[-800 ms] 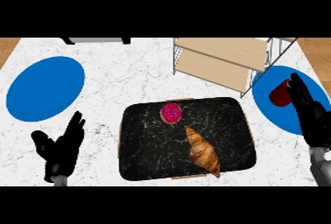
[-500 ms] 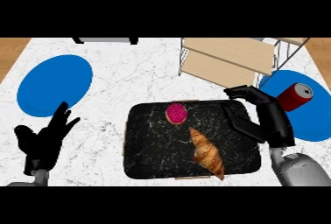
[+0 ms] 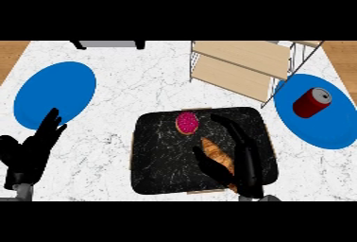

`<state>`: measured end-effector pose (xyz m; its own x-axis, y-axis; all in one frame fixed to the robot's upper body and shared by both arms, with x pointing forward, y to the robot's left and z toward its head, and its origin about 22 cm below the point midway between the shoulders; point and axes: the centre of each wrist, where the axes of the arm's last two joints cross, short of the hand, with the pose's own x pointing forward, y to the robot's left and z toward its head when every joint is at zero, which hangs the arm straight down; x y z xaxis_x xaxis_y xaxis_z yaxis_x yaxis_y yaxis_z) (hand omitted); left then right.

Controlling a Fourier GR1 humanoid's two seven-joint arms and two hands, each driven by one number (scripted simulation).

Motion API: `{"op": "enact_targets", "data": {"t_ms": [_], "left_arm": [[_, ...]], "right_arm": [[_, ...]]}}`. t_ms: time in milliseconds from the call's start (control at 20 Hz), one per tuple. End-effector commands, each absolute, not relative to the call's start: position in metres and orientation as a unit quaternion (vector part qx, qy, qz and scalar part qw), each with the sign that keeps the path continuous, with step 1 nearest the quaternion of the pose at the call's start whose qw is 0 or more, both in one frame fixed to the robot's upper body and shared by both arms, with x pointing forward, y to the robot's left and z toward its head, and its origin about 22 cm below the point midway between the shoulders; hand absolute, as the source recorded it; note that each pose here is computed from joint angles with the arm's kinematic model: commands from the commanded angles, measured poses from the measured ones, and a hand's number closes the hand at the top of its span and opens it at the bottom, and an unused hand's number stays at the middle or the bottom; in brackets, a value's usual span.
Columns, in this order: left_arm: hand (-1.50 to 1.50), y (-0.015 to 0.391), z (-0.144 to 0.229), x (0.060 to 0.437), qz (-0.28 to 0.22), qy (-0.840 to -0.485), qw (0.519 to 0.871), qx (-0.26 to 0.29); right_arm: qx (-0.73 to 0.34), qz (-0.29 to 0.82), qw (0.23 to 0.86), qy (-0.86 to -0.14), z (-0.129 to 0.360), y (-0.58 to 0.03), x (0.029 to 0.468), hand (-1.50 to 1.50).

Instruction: Pick the croissant from the tray and place it in the tiered shelf

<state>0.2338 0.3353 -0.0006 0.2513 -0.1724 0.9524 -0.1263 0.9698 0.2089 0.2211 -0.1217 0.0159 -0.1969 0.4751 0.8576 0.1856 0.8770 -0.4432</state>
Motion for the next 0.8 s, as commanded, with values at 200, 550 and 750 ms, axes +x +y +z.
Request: {"op": "enact_targets", "data": {"t_ms": [200,550,750], "left_arm": [[0.0,0.352,-0.003,0.221,-0.017,-0.605,0.785,0.131],[0.0,0.355,-0.007,0.217,-0.01,-0.608,0.783,0.133],[0.0,0.35,0.0,0.229,-0.017,-0.61,0.782,0.129]], "right_arm": [[-0.352,0.214,0.596,-0.69,0.001,-0.1,0.189,-1.5],[-0.436,0.33,0.625,-0.557,0.043,-0.086,0.192,-1.5],[-0.439,0.457,0.626,-0.455,0.043,-0.069,0.176,-1.5]]}}
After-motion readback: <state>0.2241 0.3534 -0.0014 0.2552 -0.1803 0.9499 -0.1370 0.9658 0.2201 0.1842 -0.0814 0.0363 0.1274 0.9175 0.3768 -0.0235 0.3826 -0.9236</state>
